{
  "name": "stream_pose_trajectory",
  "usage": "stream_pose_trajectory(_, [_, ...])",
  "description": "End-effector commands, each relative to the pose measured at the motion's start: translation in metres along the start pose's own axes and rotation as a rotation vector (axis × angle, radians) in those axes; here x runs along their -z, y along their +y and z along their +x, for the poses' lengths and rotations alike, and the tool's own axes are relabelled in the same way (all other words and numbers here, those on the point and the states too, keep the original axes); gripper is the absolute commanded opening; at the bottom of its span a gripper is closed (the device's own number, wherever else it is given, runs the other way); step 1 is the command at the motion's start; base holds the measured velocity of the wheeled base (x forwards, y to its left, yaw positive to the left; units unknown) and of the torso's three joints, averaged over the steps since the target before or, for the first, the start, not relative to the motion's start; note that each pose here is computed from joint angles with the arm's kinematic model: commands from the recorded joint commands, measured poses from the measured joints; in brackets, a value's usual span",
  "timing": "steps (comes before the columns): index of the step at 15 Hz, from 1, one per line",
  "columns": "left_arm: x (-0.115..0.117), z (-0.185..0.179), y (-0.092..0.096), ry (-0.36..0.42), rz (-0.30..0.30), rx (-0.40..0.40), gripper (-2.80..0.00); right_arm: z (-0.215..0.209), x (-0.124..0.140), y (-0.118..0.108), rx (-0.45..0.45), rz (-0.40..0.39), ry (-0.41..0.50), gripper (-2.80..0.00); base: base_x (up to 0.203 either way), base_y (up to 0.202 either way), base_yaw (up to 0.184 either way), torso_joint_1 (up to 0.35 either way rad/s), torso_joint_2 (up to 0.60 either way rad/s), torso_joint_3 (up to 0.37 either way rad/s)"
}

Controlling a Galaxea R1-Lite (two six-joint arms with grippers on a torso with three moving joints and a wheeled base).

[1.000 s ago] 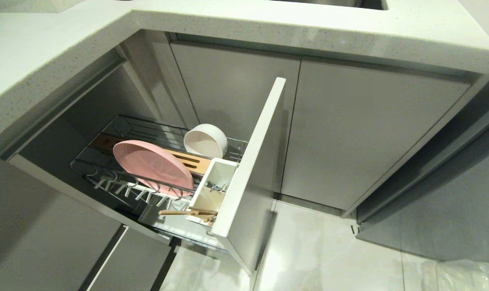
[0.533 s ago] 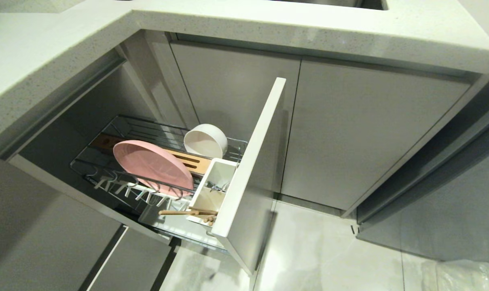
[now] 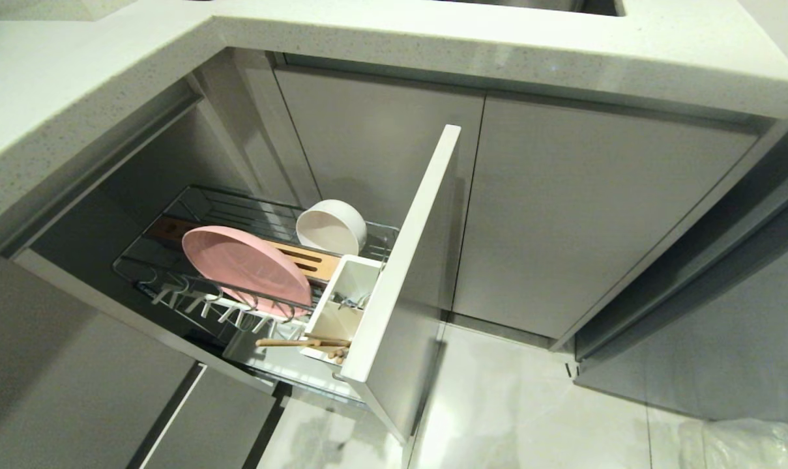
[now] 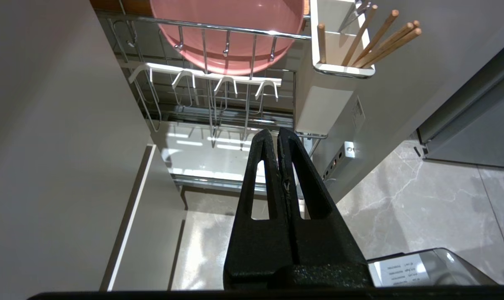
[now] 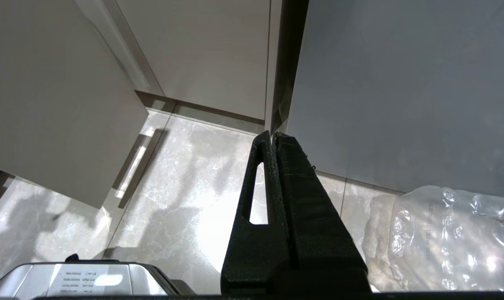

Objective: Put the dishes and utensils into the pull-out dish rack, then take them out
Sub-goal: Take the plate out of the cupboard

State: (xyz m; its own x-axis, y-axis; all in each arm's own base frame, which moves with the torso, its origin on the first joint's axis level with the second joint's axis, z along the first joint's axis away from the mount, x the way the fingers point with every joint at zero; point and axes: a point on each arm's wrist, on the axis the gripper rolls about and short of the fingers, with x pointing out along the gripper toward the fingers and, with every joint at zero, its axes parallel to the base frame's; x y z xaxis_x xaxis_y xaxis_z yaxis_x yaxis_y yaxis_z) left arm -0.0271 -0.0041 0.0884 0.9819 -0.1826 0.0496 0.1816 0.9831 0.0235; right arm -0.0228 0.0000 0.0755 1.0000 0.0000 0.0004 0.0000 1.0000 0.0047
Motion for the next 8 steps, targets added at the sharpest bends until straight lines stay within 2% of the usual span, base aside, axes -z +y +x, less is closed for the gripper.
stream_pose_trajectory(1, [0.0013,0.0002,0.0,0.003,-0.005,0.0,-2.8,0.0,0.0,0.0,0.0,0.0,0.0,-2.8,0.0,0.0,0.0,0.0,0.0,0.0])
stream_pose_trajectory(4, [0.0017,0.0002,0.0002,0.006,-0.054,-0.007,-2.8,0.0,0.0,0.0,0.0,0.0,0.0,-2.8,0.0,0.0,0.0,0.0,0.0,0.0])
stream_pose_trajectory(5, [0.002,0.0003,0.0007,0.006,-0.057,-0.03,-2.8,0.0,0.0,0.0,0.0,0.0,0.0,-2.8,0.0,0.0,0.0,0.0,0.0,0.0])
stream_pose_trajectory(7, [0.0047,0.0009,0.0021,0.014,-0.035,-0.087,-2.8,0.0,0.0,0.0,0.0,0.0,0.0,-2.8,0.0,0.0,0.0,0.0,0.0,0.0])
stream_pose_trajectory(8, [0.0061,0.0012,0.0026,0.022,0.006,-0.109,-2.8,0.0,0.0,0.0,0.0,0.0,0.0,-2.8,0.0,0.0,0.0,0.0,0.0,0.0])
